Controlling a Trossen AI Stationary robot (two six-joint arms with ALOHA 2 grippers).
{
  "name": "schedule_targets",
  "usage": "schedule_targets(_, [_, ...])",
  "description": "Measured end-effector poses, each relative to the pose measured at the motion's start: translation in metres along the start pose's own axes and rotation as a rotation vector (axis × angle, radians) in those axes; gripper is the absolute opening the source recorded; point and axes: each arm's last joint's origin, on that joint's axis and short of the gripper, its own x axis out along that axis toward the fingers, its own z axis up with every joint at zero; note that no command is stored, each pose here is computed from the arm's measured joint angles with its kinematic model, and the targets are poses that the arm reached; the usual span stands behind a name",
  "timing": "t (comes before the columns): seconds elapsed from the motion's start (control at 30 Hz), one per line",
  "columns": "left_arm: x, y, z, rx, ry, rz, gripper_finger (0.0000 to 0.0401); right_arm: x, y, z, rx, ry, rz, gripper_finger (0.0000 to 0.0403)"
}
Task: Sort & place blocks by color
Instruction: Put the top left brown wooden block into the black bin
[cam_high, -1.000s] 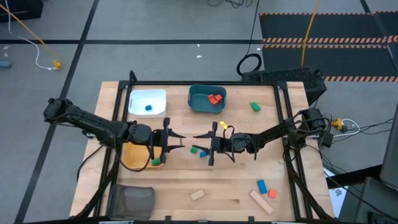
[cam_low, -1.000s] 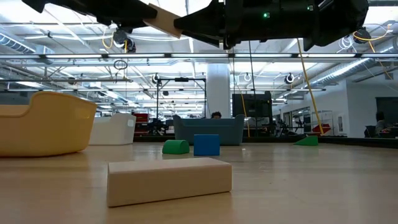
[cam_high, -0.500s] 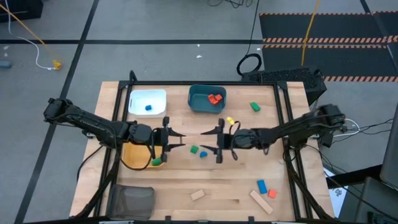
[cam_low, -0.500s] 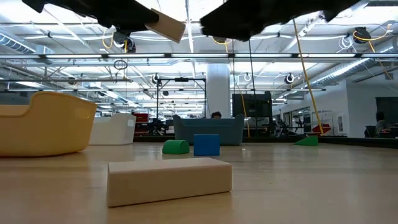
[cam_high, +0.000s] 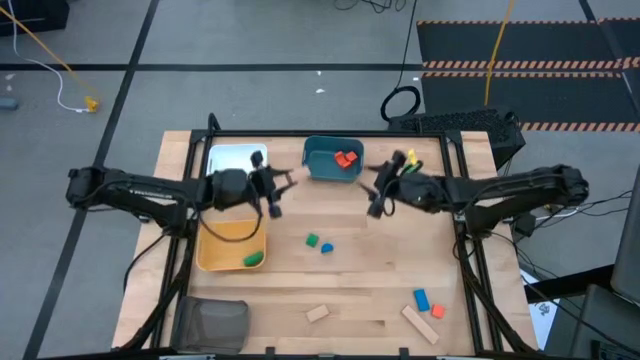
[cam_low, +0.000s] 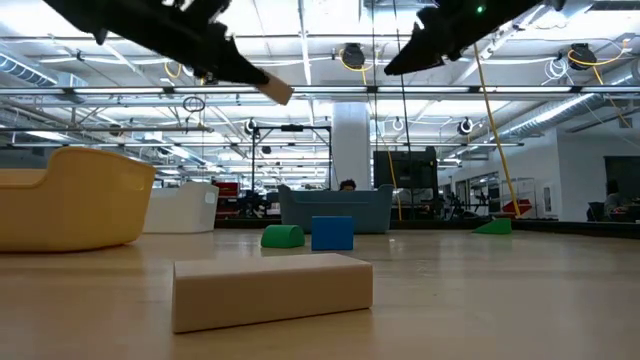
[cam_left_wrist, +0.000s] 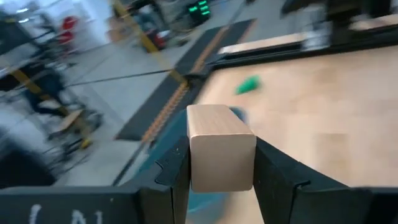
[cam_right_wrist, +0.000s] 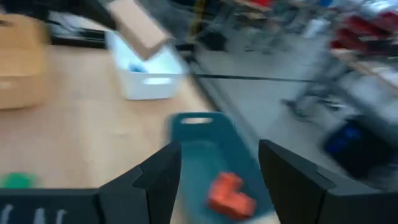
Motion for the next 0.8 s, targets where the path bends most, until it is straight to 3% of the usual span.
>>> schedule_targets(0.13, [0.007,0.024,-0.005,-0.023,0.034,0.098,0.0134,0.000,-0.021,0.000,-0.064,0.025,-0.130,0.0205])
schedule_targets(0.27, [0.010,0.048,0.011,-0.088,0.010,0.141,0.0134,0.000,-0.041,-0.001,-0.080,0.051,-0.262,0.0205])
schedule_targets(0.5, [0.004,0.080,0.055,-0.209,0.005,0.055,0.0134,0.005,-0.063,-0.010,0.119,0.094,-0.364,0.0205])
schedule_targets(0.67, [-0.003,0.083,0.068,-0.226,0.031,-0.105,0.0134,0.006,-0.068,-0.021,0.231,0.167,-0.390,0.0205])
schedule_targets(0.8, [-0.012,0.055,0.057,-0.235,0.177,-0.427,0.0134,0.004,-0.062,-0.026,0.356,0.198,-0.325,0.0205])
